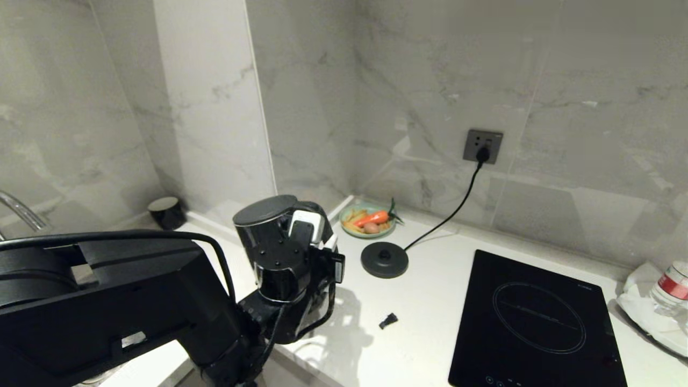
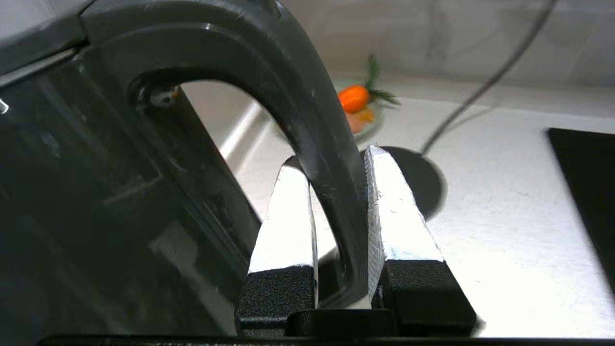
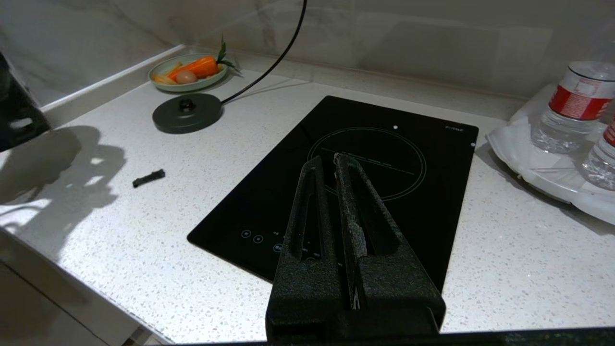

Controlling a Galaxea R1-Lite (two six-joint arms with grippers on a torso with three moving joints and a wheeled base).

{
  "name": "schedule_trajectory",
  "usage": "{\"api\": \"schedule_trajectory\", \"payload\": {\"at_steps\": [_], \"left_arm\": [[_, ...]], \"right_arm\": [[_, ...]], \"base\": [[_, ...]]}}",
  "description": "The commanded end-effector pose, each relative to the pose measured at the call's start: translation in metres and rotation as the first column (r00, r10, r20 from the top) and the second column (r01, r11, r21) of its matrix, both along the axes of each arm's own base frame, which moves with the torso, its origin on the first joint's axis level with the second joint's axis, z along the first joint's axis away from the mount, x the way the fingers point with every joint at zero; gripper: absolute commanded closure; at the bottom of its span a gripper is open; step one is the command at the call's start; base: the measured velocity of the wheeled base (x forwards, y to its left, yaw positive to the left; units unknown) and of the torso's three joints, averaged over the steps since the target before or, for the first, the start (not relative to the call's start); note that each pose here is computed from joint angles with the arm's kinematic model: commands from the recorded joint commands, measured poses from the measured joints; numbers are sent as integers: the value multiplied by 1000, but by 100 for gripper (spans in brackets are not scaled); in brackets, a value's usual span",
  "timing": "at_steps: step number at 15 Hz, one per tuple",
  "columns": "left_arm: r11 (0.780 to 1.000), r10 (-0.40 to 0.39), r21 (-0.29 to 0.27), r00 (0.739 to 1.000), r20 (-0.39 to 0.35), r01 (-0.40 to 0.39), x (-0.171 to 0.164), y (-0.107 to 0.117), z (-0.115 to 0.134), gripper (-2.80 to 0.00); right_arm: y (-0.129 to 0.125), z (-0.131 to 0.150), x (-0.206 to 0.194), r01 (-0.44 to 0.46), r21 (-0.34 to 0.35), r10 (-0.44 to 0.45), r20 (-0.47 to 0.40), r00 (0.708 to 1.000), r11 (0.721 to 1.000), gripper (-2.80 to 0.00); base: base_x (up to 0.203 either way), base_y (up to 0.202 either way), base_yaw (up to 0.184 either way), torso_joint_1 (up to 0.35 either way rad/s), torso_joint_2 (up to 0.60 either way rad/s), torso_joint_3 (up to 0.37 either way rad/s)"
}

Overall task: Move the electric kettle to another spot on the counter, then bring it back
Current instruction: Place it on the power base

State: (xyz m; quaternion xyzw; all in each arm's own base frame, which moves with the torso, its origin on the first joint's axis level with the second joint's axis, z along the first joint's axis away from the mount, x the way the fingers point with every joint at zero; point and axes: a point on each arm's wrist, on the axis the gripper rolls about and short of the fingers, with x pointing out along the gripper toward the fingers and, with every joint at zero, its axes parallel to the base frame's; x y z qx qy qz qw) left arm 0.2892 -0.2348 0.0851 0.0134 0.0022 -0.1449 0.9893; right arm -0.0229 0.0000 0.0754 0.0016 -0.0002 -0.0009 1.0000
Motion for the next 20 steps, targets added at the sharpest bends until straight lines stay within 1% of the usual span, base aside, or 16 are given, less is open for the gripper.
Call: {"api": "schedule_trajectory", "payload": {"at_steps": [1,3,5,7,12,15,18,20], "left_arm": [[1000,-21,-16,1000,20,21,0,-11,5,0],[999,-20,-32,999,38,22,5,-23,15,0],[999,-30,-36,999,42,31,9,-37,22,0],[998,-44,-41,998,47,46,15,-51,23,0],[994,-103,-26,994,30,104,17,-91,21,0],[992,-116,-35,992,40,118,26,-112,25,0],[991,-135,-14,991,17,135,30,-127,27,0],[990,-136,-18,990,22,136,36,-136,23,0]], "right_arm": [[0,0,0,0,0,0,-2,1000,1000,0],[0,0,0,0,0,0,0,1000,1000,0],[0,0,0,0,0,0,0,1000,1000,0],[0,0,0,0,0,0,0,1000,1000,0],[0,0,0,0,0,0,0,1000,1000,0],[0,0,0,0,0,0,-2,1000,1000,0],[0,0,0,0,0,0,0,1000,1000,0],[0,0,0,0,0,0,0,1000,1000,0]], "base": [[0,0,0,0,0,0],[0,0,0,0,0,0],[0,0,0,0,0,0],[0,0,0,0,0,0],[0,0,0,0,0,0],[0,0,0,0,0,0],[0,0,0,0,0,0],[0,0,0,0,0,0]]}}
